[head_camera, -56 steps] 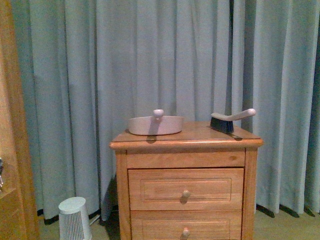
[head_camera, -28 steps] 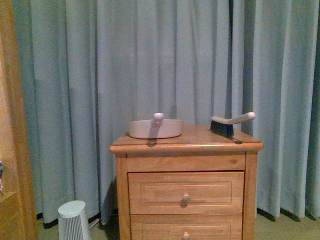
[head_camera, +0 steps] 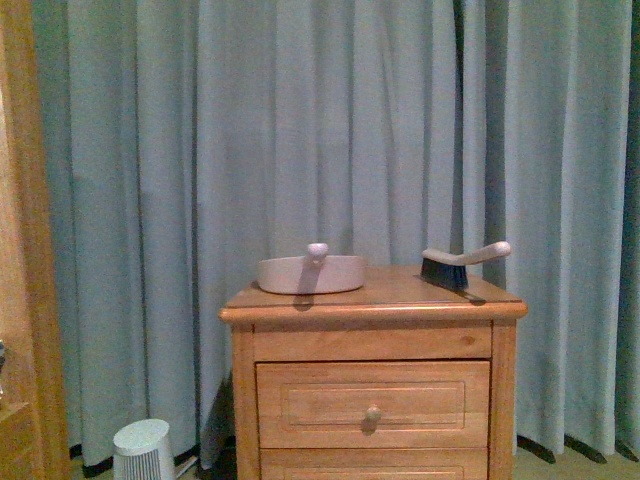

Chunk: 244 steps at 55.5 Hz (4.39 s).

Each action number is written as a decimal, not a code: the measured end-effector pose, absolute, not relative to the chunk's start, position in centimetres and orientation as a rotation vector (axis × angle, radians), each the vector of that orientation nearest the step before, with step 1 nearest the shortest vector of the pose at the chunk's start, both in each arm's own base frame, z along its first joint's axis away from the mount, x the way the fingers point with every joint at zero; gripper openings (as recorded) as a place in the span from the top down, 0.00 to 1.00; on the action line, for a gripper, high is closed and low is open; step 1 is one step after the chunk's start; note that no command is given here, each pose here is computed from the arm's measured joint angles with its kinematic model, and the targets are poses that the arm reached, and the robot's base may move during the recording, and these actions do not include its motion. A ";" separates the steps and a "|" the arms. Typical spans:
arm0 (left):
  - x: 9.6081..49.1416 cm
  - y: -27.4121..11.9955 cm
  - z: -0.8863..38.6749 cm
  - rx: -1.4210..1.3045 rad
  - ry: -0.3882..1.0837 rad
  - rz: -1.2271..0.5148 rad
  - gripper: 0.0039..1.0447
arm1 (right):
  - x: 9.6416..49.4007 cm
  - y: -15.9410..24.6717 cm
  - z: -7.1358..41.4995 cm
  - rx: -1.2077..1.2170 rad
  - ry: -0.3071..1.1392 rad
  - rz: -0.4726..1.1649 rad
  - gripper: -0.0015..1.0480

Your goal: Clean up trash

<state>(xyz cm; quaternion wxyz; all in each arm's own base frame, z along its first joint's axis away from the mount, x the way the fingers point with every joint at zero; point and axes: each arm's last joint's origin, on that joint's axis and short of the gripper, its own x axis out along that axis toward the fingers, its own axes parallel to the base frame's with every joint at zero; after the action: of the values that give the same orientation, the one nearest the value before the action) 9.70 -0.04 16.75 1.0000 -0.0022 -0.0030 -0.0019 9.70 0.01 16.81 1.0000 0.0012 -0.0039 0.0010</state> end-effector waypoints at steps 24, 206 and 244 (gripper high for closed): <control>9.7 0.0 16.8 -0.004 -0.006 -0.004 0.07 | 9.7 0.0 16.8 0.003 -0.008 0.002 0.07; 30.5 -12.7 34.2 0.264 0.529 -0.168 0.07 | 9.7 0.0 16.8 0.002 -0.008 0.002 0.07; 39.6 -21.8 28.9 0.097 0.732 -0.050 0.07 | 9.7 0.0 16.8 0.002 -0.008 0.002 0.07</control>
<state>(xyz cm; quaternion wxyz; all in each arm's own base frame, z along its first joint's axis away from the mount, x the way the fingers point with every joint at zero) 39.60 -21.81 28.88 0.9323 0.0472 0.3579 -0.0246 9.70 0.01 16.81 1.0000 0.0012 -0.0041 0.0010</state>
